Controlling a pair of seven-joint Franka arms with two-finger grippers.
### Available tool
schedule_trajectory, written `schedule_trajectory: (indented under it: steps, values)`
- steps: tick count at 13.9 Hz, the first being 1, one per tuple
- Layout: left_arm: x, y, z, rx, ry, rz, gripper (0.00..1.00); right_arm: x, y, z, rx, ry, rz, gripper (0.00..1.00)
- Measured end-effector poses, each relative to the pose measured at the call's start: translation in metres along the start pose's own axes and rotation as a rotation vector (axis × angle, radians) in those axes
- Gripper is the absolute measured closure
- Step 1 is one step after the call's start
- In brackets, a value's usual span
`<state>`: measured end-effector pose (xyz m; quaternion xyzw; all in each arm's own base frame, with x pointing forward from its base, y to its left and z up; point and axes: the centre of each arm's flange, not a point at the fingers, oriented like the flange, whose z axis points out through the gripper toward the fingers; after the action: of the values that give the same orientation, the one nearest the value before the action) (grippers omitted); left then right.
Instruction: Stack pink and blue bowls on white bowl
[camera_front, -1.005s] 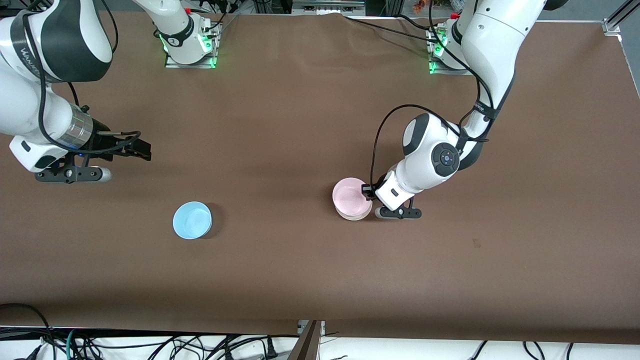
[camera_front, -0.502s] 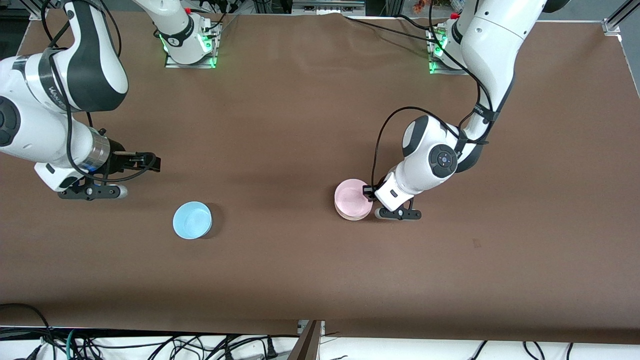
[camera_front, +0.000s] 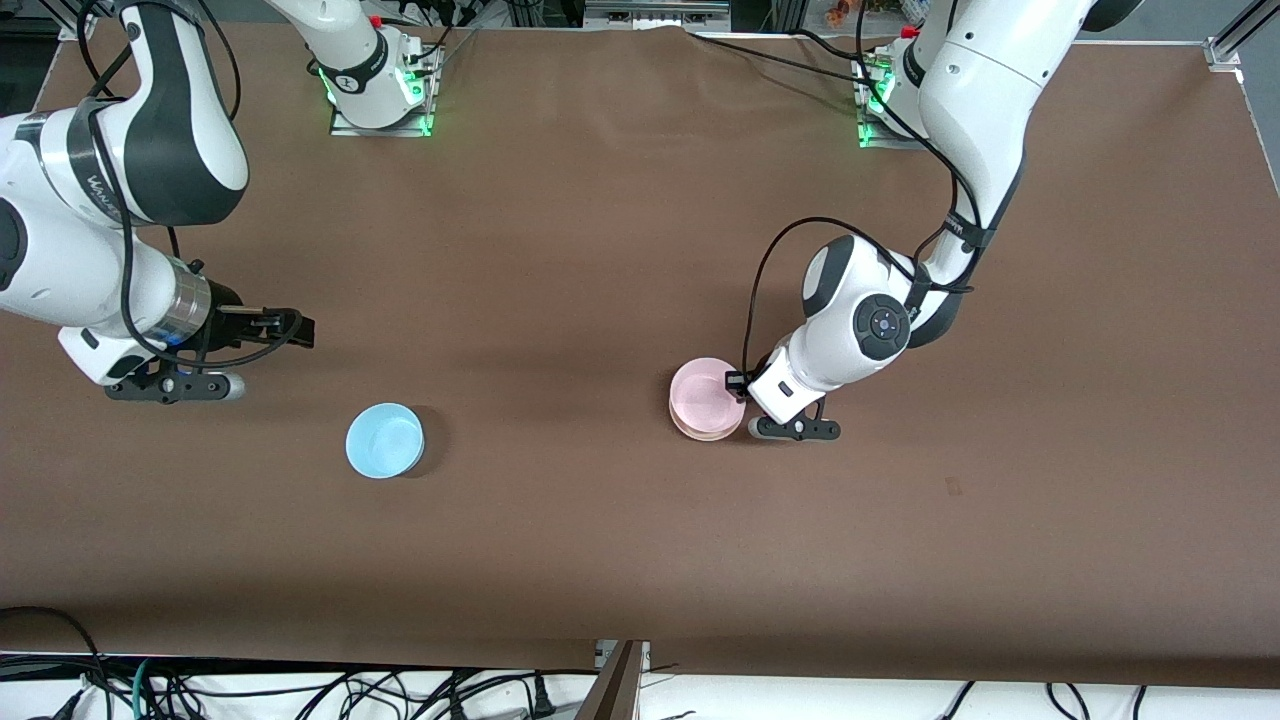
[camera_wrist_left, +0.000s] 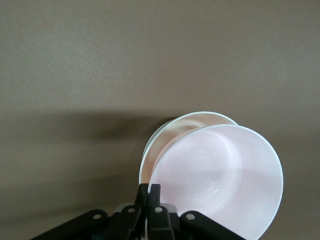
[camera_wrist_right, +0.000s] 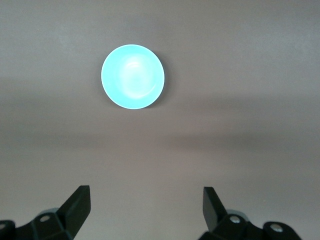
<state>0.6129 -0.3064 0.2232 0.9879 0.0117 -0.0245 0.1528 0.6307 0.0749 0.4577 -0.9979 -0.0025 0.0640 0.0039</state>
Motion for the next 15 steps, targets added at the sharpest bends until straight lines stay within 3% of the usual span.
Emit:
schedule_trajectory:
  steps: [4, 5, 11, 14, 15]
  values:
    - [-0.001, -0.003, 0.007, 0.003, -0.010, -0.010, 0.97, 0.014, 0.002, 0.036, 0.006, 0.034, 0.006, 0.00]
    - [0.000, -0.003, 0.007, 0.003, -0.009, -0.020, 0.93, 0.022, 0.003, 0.052, 0.009, 0.046, 0.008, 0.00]
    - [0.009, -0.002, -0.008, -0.006, 0.013, -0.041, 0.33, 0.063, -0.001, 0.148, 0.023, 0.094, 0.009, 0.01]
    - [0.023, -0.021, -0.062, 0.008, -0.002, -0.072, 0.03, 0.070, -0.003, 0.173, 0.026, 0.100, 0.007, 0.03]
    - [0.029, -0.039, -0.094, 0.023, -0.009, -0.096, 0.00, 0.072, -0.003, 0.180, 0.027, 0.104, 0.006, 0.04]
